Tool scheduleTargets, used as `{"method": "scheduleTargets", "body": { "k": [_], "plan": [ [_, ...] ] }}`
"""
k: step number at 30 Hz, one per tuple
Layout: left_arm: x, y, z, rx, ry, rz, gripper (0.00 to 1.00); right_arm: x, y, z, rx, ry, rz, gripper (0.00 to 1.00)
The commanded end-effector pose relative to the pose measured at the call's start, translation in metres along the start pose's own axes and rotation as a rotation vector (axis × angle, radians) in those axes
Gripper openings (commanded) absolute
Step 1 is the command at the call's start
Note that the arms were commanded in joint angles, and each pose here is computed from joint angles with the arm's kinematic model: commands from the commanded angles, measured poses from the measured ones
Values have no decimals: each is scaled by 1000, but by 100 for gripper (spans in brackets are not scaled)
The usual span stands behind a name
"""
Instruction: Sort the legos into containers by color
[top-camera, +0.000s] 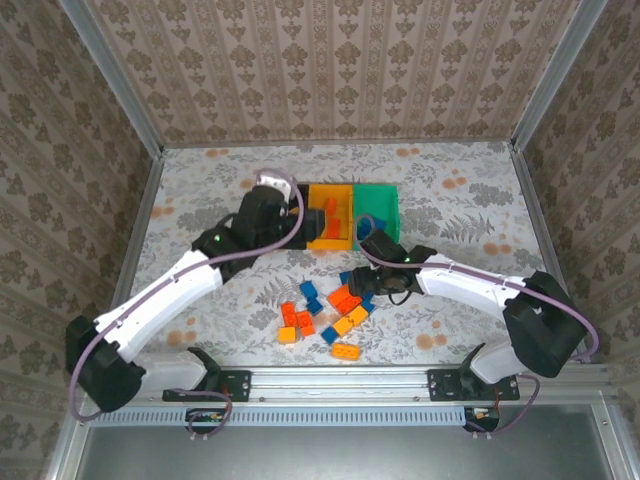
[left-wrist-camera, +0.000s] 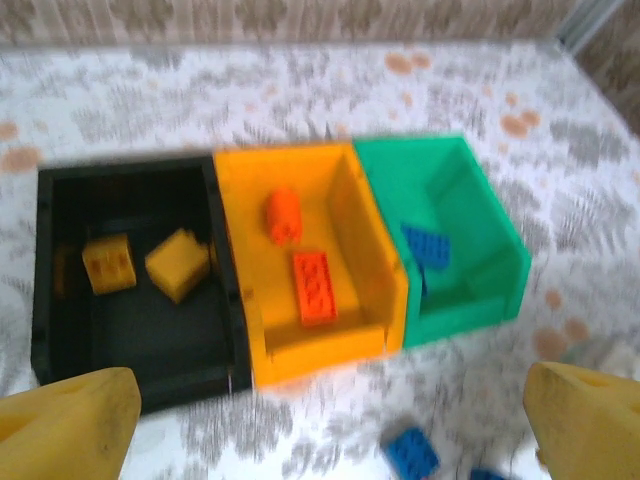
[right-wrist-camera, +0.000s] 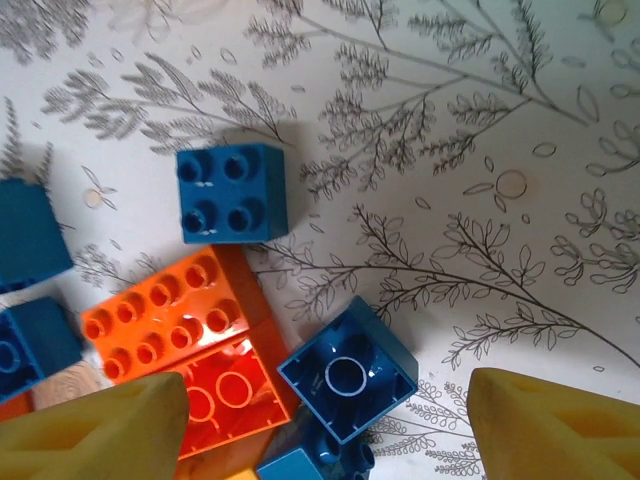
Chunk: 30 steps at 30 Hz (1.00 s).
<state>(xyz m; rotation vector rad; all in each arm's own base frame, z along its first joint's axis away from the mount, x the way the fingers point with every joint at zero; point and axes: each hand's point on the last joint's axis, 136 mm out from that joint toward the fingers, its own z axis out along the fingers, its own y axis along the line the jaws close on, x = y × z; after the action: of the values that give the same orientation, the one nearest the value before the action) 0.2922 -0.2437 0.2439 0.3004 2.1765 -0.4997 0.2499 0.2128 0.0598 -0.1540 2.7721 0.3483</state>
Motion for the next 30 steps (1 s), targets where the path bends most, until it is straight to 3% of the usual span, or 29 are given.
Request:
{"method": "scheduleTargets", "body": {
  "k": [1, 7, 15, 21, 30],
  "plan": [
    [50, 18, 2, -77, 82, 7, 100, 5, -9, 12, 51, 11, 5, 75],
    [97, 41, -3, -135, 139, -39, 100, 5, -24, 22, 145, 19, 38, 69],
    [104, 53, -11, -156, 137, -61, 100, 14, -63, 17, 295, 22, 82, 61],
    [104, 56, -11, -157, 133, -72, 100, 15, -55, 11, 217, 22, 106, 67],
    [114, 64, -7, -160, 162, -97, 100, 42, -43, 29, 147, 132, 138, 64]
  ]
}}
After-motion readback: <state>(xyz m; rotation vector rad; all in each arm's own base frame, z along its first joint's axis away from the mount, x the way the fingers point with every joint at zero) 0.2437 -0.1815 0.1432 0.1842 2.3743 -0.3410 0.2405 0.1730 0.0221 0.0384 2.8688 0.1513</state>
